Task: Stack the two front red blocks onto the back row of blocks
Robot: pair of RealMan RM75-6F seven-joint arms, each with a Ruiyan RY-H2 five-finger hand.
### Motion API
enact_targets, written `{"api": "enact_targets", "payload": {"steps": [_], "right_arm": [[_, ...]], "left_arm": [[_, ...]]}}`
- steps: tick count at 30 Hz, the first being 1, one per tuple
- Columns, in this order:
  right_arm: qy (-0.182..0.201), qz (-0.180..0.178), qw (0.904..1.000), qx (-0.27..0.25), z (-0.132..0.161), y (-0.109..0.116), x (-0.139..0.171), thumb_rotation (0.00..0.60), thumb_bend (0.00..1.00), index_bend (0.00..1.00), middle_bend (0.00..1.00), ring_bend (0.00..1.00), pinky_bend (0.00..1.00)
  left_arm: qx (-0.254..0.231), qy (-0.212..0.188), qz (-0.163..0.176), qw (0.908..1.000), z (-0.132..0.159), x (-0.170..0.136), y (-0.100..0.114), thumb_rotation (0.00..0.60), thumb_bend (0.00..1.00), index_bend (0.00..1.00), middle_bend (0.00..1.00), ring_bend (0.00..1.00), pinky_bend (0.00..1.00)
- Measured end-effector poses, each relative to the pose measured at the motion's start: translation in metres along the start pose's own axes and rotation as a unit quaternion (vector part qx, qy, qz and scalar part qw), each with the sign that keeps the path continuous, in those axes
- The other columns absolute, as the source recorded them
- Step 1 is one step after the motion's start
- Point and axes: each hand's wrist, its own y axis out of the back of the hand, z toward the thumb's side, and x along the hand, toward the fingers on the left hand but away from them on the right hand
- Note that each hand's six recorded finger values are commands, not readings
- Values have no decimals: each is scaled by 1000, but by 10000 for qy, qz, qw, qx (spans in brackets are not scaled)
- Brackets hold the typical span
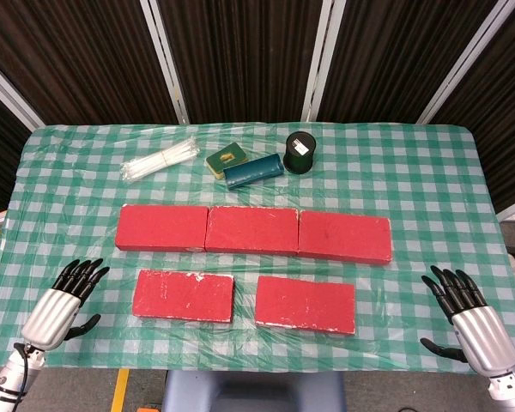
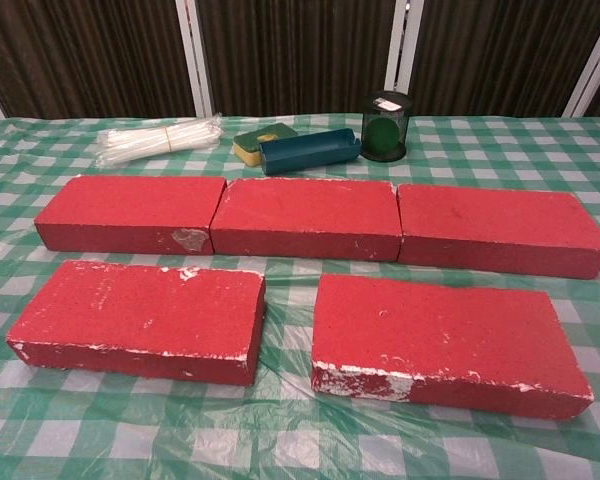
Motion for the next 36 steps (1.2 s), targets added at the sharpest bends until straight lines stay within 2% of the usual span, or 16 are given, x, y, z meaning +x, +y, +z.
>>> {"api": "enact_targets", "payload": {"steps": [4,7,12,15,22,25,29,36], "right_arm": [[-7,24,10000,-35,0,-1,-1,600,102,0,0,0,0],[14,99,9999,-45,2,-4,-3,600,102,0,0,0,0],[154,226,9996,-36,10,-8,-2,600,103,0,0,0,0],[132,297,9995,-8,10,-10,-1,600,102,0,0,0,0],[206,521,9984,9,13,-17,-1,600,102,0,0,0,0],[161,553,9983,49,11,-18,-2,600,102,0,0,0,0],[91,547,9984,47,8,-16,-2,600,102,0,0,0,0],[35,542,9985,29,5,-14,-1,600,102,0,0,0,0]], "left_arm": [[-217,-234,-51,9995,8,0,-2,600,280,0,0,0,0],[-624,-517,-189,9965,16,4,-6,600,279,0,0,0,0],[-1362,-1249,-652,9806,44,22,-20,600,284,0,0,0,0],[-1414,-1761,-867,9703,69,34,-27,600,292,0,0,0,0],[-1716,-2457,-1119,9475,111,58,-36,600,278,0,0,0,0],[-1595,-2586,-1229,9448,123,70,-44,600,273,0,0,0,0],[-1477,-2596,-1549,9417,131,89,-59,600,268,0,0,0,0],[-1177,-2451,-1798,9454,129,112,-74,600,270,0,0,0,0]]}}
